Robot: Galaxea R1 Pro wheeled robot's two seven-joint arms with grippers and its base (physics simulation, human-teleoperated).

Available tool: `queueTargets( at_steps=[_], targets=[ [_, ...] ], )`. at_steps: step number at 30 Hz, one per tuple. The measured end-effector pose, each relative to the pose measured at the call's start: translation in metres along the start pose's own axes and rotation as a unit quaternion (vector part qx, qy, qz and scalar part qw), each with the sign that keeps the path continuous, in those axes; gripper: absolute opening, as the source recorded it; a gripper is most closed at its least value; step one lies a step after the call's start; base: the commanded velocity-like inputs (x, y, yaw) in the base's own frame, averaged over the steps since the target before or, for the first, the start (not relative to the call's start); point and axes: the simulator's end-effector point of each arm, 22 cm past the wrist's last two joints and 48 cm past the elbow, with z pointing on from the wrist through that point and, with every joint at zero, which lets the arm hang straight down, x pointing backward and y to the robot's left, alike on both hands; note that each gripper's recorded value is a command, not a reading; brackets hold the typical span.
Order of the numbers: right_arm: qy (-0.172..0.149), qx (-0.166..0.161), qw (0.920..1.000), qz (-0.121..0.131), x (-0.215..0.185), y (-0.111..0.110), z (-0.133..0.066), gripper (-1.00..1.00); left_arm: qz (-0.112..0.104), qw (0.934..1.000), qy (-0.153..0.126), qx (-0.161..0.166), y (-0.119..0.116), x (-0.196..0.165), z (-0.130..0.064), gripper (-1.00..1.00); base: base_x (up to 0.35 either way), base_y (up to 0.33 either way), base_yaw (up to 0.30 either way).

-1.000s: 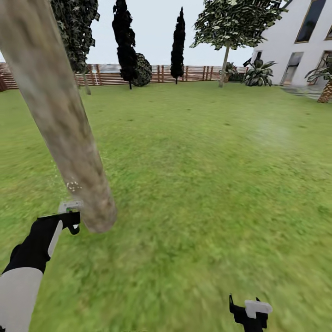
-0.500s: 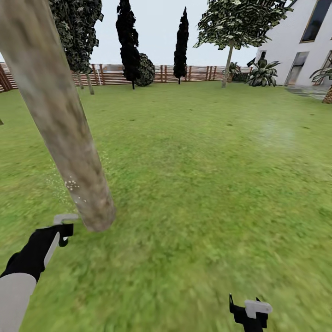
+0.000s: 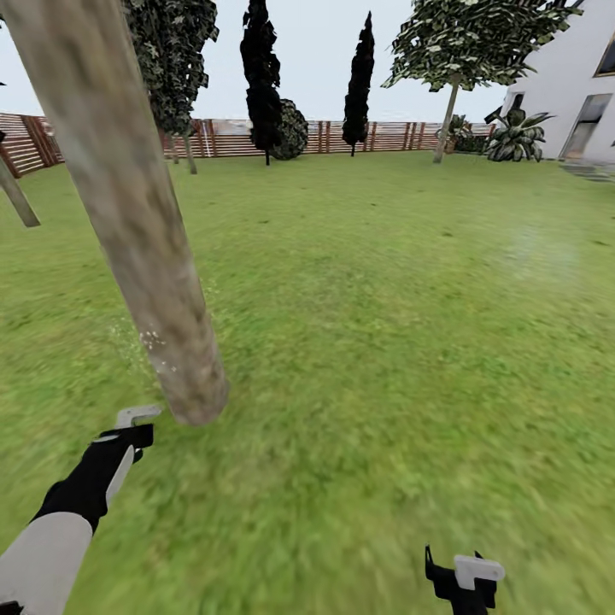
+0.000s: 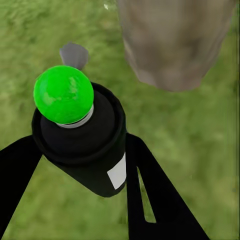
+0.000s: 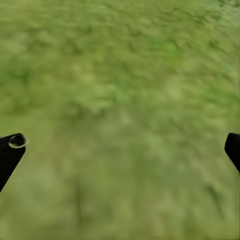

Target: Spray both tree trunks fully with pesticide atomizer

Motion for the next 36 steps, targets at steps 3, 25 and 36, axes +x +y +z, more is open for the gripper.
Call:
queueTargets(
  at_steps=[3, 25, 36],
  targets=[
    [0.0, 0.0, 1.0, 0.0, 0.0, 0.0, 0.0, 1.0, -0.001, 1.0, -0.004, 0.005, -0.008, -0.003, -0.002, -1.0, 0.213, -0.188, 0.0],
    [0.0, 0.0, 1.0, 0.0, 0.0, 0.001, 0.0, 1.0, -0.001, 0.999, 0.003, -0.043, 0.013, 0.002, -0.002, -1.0, 0.033, -0.267, 0.061],
    [0.0, -0.001, 1.0, 0.0, 0.0, 0.001, 0.0, 1.0, -0.004, 0.9989, 0.017, -0.044, 0.011, 0.016, 0.001, -1.0, 0.223, -0.2, 0.121]
  ],
)
